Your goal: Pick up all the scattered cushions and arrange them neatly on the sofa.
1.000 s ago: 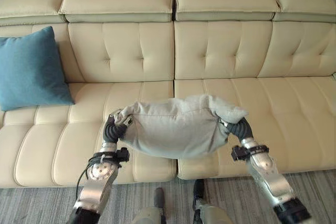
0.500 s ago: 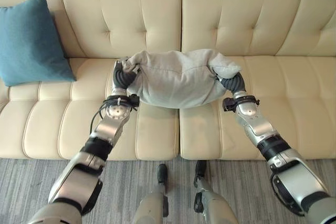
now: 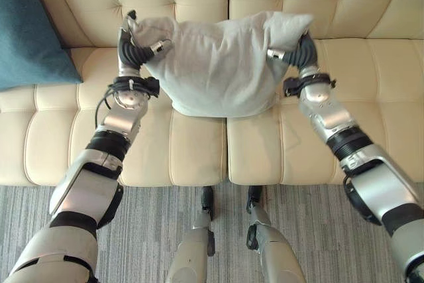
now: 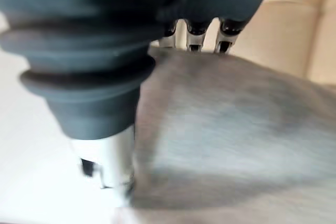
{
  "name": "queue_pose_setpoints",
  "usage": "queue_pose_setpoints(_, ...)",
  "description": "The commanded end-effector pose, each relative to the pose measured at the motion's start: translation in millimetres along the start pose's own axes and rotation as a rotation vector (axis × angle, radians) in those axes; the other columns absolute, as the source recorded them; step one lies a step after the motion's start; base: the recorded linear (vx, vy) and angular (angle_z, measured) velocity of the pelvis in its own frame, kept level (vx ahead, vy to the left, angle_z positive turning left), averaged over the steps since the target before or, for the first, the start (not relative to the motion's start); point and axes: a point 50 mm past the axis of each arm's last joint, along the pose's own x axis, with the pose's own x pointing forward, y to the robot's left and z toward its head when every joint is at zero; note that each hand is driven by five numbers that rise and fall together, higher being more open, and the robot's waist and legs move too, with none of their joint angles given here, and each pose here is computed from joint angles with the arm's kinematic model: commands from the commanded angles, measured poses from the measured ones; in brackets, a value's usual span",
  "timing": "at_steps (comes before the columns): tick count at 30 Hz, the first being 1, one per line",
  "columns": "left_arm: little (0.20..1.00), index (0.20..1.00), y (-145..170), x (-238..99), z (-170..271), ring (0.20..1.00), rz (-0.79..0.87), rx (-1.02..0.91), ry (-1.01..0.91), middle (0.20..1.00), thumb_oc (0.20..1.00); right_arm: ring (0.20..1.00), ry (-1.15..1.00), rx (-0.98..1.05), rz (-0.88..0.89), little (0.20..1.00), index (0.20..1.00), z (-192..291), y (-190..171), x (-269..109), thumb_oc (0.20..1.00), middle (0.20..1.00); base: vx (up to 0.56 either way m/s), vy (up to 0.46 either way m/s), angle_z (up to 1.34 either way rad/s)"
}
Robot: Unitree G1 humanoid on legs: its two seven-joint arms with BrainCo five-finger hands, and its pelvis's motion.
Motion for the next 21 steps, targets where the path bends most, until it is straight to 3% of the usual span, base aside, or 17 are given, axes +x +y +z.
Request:
queue_pose_setpoints(1, 1.000, 1.000, 9.2, 17.0, 27.9, 1.000, 0.018, -0.041, -0.086, 1.000, 1.000, 1.000, -0.107, 0.126, -0.061, 1.000, 1.000, 34.6, -3.8, 17.3, 1.000, 1.000, 0.02, -0.009, 0.07)
queue_pose_setpoints(6, 1.000, 1.000, 19.5, 17.4, 33.5, 1.000, 0.025, -0.080, -0.114, 1.000, 1.000, 1.000, -0.092, 0.139, -0.097, 1.000, 1.000, 29.8, -21.7, 16.3, 1.000, 1.000, 0.01, -0.006, 0.11)
queue_pose_setpoints(10, 1.000, 1.000, 24.3, -7.3, 11.9, 1.000, -0.027, -0.077, -0.115, 1.000, 1.000, 1.000, -0.090, 0.073, -0.064, 1.000, 1.000, 8.6, -38.0, -4.8, 1.000, 1.000, 0.03, 0.011, 0.08)
queue_pose_setpoints(12, 1.000, 1.000, 26.6, -34.5, -13.0, 1.000, -0.069, -0.063, -0.078, 1.000, 1.000, 1.000, -0.077, 0.034, -0.042, 1.000, 1.000, -11.6, -49.3, -28.9, 1.000, 1.000, 0.07, 0.016, 0.01)
queue_pose_setpoints(13, 1.000, 1.000, 27.9, -66.7, -37.5, 1.000, -0.116, -0.071, -0.021, 1.000, 1.000, 1.000, -0.030, 0.001, -0.018, 1.000, 1.000, -37.5, -59.9, -60.9, 1.000, 1.000, 0.07, 0.008, 0.01)
queue_pose_setpoints(15, 1.000, 1.000, 31.9, -88.4, -51.7, 1.000, -0.141, -0.060, 0.019, 1.000, 1.000, 1.000, 0.013, -0.006, 0.007, 1.000, 1.000, -53.6, -62.4, -82.7, 1.000, 1.000, 0.07, 0.002, -0.01)
queue_pose_setpoints(18, 1.000, 1.000, 37.1, -151.6, -98.1, 1.000, -0.192, -0.077, 0.225, 1.000, 1.000, 1.000, 0.161, -0.023, 0.039, 1.000, 1.000, -94.4, -71.4, -142.1, 1.000, 1.000, 0.11, -0.001, -0.05)
queue_pose_setpoints(19, 1.000, 1.000, 46.7, -187.4, -121.5, 1.000, -0.214, -0.069, 0.362, 1.000, 1.000, 1.000, 0.280, -0.064, 0.058, 1.000, 1.000, -117.6, -77.3, -176.2, 1.000, 1.000, 0.09, 0.003, -0.06)
queue_pose_setpoints(21, 1.000, 1.000, 52.7, -208.2, -133.2, 1.000, -0.240, -0.027, 0.435, 1.000, 1.000, 1.000, 0.351, -0.079, 0.070, 1.000, 1.000, -130.1, -78.8, -197.1, 1.000, 1.000, 0.06, 0.025, -0.08)
